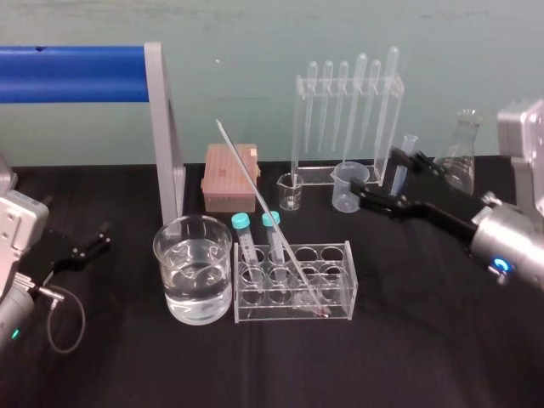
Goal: Hold the thermometer with one hand and immerse one end into the beaker, then reinsert it into the test tube rack.
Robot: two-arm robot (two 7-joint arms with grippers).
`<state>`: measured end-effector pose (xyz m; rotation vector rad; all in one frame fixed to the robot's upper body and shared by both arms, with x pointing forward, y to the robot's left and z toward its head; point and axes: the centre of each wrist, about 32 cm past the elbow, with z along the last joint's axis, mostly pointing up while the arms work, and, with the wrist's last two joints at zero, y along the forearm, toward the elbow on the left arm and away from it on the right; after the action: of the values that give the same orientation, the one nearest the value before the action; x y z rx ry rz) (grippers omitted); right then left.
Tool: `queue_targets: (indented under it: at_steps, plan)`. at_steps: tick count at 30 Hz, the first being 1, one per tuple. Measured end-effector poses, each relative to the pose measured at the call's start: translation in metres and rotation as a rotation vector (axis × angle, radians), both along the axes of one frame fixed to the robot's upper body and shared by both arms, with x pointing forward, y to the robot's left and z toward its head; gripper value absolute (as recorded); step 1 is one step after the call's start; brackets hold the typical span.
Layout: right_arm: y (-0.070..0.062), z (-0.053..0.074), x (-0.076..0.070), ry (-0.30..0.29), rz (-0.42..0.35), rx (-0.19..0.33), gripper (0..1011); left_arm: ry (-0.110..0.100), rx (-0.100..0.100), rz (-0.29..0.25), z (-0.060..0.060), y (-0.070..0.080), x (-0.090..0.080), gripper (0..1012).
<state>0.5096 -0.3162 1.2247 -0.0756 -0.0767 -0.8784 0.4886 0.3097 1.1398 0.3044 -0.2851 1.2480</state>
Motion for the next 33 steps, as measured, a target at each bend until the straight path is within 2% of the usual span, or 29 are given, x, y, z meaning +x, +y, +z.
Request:
queue_targets:
  at_steps: [2, 5, 9, 12, 15, 18, 25, 33]
  plan:
    - [0.004, 0.008, 0.006, -0.006, 0.059, 0.004, 1003, 0.0, 0.0, 0.0, 0.0, 0.0, 0.0, 1008]
    - [0.018, 0.02, 0.021, 0.012, 0.175, -0.003, 1003, 0.0, 0.0, 0.0, 0.0, 0.0, 0.0, 1008]
    - [0.03, 0.024, 0.029, 0.031, 0.256, -0.01, 1003, 0.0, 0.0, 0.0, 0.0, 0.0, 0.0, 1008]
    - [0.046, 0.026, 0.037, 0.049, 0.328, -0.022, 1003, 0.0, 0.0, 0.0, 0.0, 0.0, 0.0, 1008]
    - [0.054, 0.028, 0.042, 0.067, 0.351, -0.034, 1003, 0.0, 0.0, 0.0, 0.0, 0.0, 0.0, 1008]
    - [0.069, 0.03, 0.049, 0.094, 0.369, -0.061, 1003, 0.0, 0.0, 0.0, 0.0, 0.0, 0.0, 1008]
    - [0.087, 0.035, 0.057, 0.137, 0.353, -0.085, 1003, 0.0, 0.0, 0.0, 0.0, 0.0, 0.0, 1008]
    - [0.096, 0.037, 0.062, 0.144, 0.346, -0.092, 1003, 0.0, 0.0, 0.0, 0.0, 0.0, 0.0, 1008]
